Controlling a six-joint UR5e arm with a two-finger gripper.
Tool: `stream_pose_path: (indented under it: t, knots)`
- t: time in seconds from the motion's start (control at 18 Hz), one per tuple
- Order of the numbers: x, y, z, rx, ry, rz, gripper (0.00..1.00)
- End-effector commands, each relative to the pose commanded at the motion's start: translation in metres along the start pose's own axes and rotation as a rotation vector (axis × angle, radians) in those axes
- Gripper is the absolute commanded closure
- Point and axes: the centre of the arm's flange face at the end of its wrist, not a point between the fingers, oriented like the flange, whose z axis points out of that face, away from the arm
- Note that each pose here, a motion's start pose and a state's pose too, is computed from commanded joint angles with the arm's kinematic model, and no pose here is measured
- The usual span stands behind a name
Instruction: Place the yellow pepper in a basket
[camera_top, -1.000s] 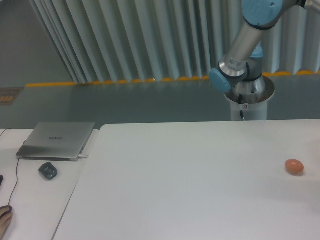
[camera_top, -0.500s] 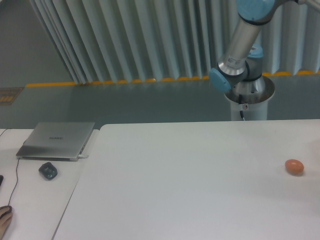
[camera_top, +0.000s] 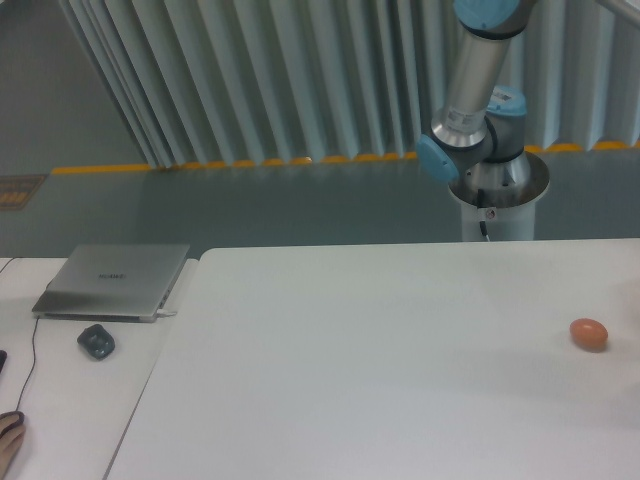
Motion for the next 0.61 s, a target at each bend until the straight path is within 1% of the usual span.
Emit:
stream_pose_path:
  t: [0.06, 0.17, 0.33, 0.44, 0.61]
  knots:
    - [0.000, -0.010, -0.004, 0.005, 0.008, -0.020, 0.00]
    - [0.003, -0.025, -0.009, 0.018, 0.027, -0.032, 0.00]
    - [0.009, -0.037, -0.015, 0.019, 0.032, -0.043, 0.00]
    - [0.013, -0.043, -0.026, 0.016, 0.036, -0.069, 0.00]
    - [0.023, -0.054, -0.047, -0.011, 0.062, -0.064, 0.00]
